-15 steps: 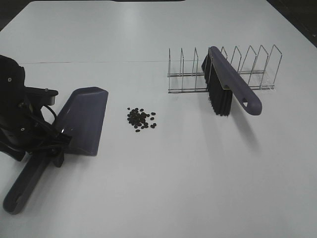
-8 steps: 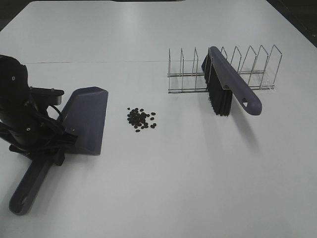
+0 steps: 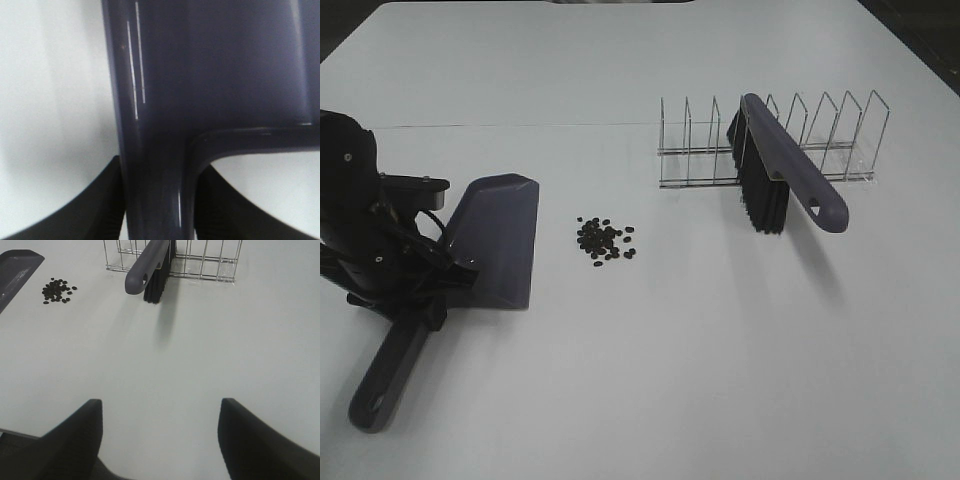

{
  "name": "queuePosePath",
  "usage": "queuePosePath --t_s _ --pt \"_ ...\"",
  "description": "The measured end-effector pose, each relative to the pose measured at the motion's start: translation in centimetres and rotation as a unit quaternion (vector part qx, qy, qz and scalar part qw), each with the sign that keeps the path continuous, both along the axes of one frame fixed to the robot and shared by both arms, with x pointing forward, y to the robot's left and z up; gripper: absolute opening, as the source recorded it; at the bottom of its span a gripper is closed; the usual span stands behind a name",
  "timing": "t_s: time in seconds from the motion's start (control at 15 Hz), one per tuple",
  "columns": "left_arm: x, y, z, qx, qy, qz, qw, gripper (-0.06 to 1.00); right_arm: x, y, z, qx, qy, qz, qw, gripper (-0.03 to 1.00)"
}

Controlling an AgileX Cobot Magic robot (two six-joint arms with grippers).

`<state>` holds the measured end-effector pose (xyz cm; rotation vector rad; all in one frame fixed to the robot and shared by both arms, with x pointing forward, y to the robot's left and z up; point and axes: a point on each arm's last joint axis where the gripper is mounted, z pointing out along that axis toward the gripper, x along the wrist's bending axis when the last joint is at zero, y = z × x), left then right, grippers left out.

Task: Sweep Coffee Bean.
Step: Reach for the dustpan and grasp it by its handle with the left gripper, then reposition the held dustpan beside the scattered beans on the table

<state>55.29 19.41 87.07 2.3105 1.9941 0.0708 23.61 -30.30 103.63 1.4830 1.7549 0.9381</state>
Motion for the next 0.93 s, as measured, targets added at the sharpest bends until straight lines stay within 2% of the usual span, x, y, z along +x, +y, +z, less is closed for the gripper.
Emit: queuePosePath --t_s 0.2,0.4,0.67,0.93 --pt "0.0 0.0 0.0 0.000 0.000 0.002 1.000 0.34 0.0 0.0 0.0 0.000 0.000 0.000 1.000 0.61" --pt "0.0 0.0 0.0 0.000 0.001 0.030 1.000 0.34 0.0 0.0 0.0 0.000 0.000 0.000 1.000 0.61" --pt "-0.1 0.2 0.3 0.008 0.005 0.022 1.000 0.34 0.0 0.0 0.0 0.000 0.000 0.000 1.000 0.61" --pt "-0.8 0.6 2.2 0.021 0.011 0.009 1.000 0.34 0.0 0.0 0.0 0.000 0.000 0.000 1.000 0.61"
